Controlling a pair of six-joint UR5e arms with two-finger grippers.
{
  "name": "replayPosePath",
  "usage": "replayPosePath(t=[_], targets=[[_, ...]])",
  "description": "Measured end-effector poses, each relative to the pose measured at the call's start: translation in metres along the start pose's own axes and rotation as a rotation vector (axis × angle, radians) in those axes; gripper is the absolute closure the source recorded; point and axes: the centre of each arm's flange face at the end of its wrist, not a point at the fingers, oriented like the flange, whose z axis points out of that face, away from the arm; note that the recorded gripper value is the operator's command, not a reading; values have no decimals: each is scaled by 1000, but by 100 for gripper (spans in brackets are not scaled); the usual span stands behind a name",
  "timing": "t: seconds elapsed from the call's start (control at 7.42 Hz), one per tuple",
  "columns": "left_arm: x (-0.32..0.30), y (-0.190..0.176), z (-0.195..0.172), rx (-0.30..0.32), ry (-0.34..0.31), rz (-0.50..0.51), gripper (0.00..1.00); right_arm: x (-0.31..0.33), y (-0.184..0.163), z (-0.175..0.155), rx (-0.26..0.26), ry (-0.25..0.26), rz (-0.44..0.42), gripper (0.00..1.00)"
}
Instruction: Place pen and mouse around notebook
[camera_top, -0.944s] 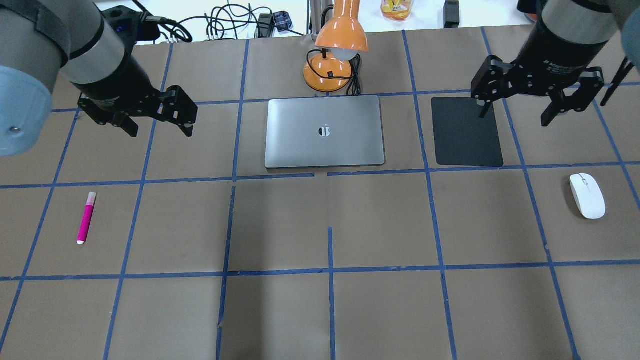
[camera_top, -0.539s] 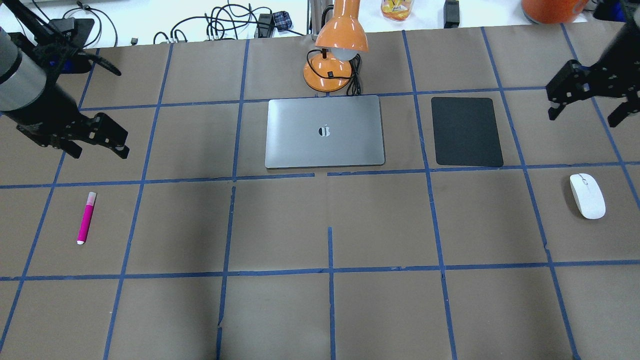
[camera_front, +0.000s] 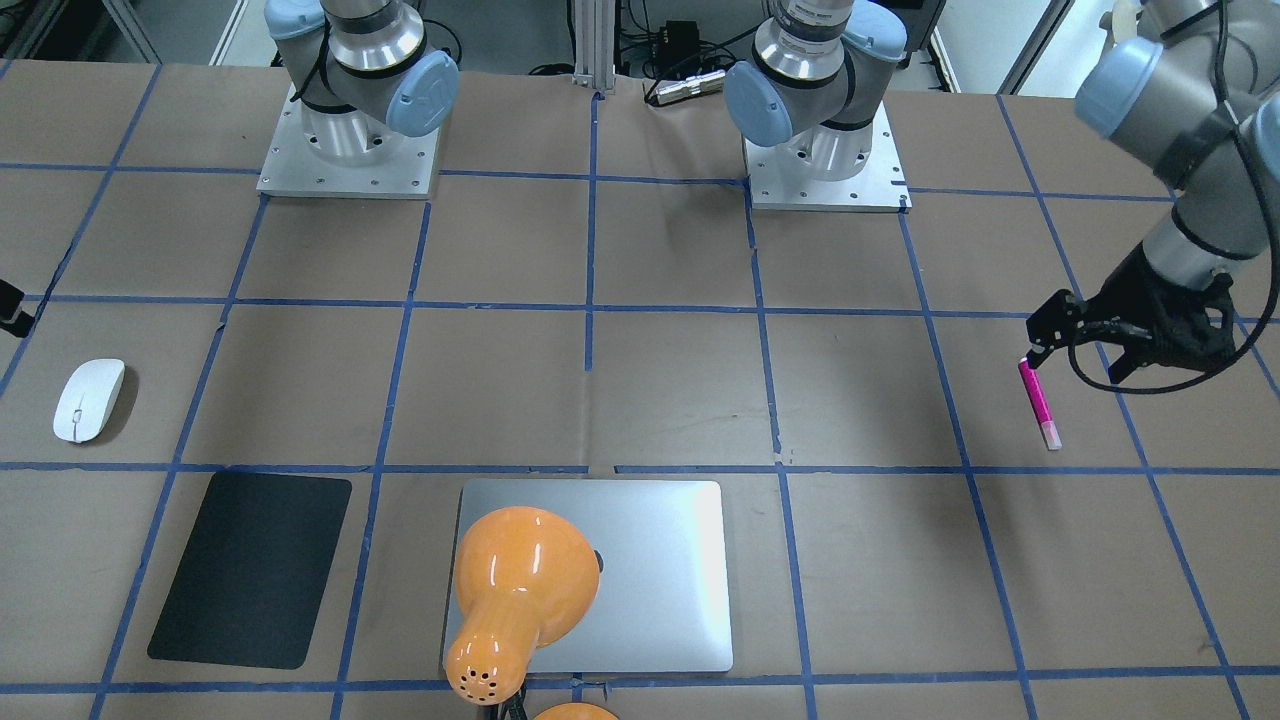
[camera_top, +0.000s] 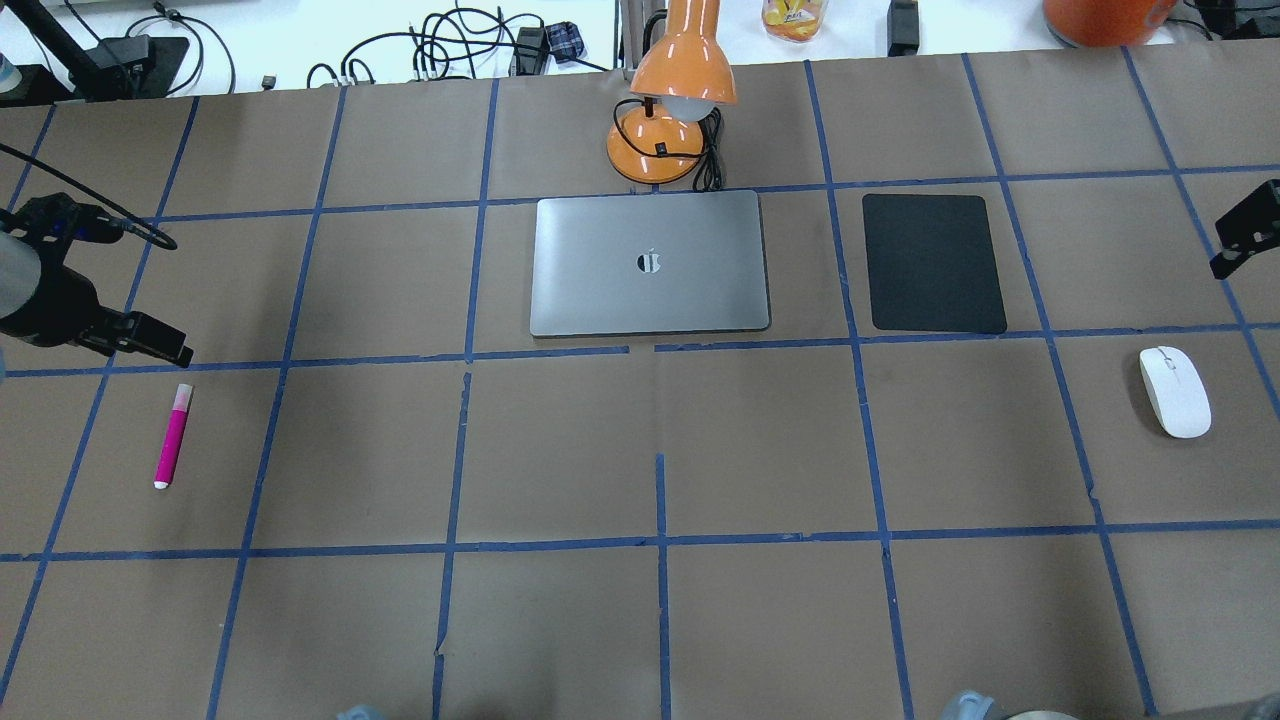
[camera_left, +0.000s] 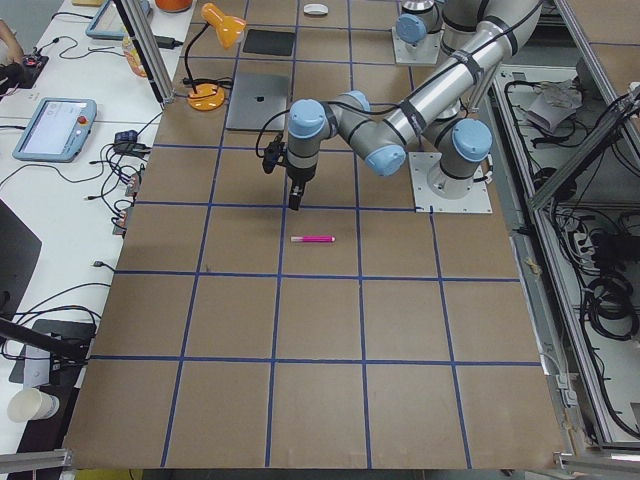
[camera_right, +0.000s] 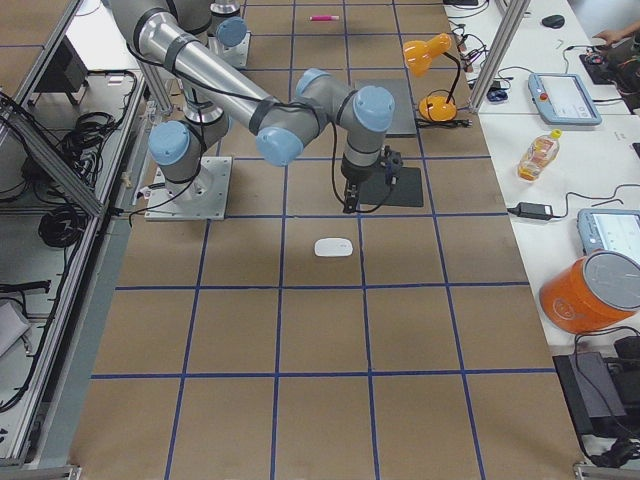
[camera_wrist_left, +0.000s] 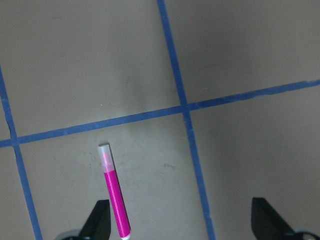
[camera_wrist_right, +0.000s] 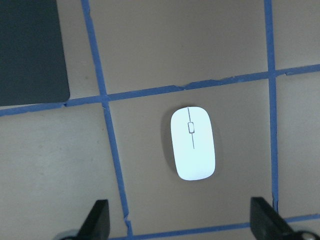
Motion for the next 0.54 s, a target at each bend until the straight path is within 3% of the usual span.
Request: replayPosePath(t=[0.27,0.54], targets=[[-18,11,58,-58,-22,-39,0,15,-3,45,17,42,-6,0],[-39,25,88,-91,-15,-103,42,13,1,78,37,59,-39,0]])
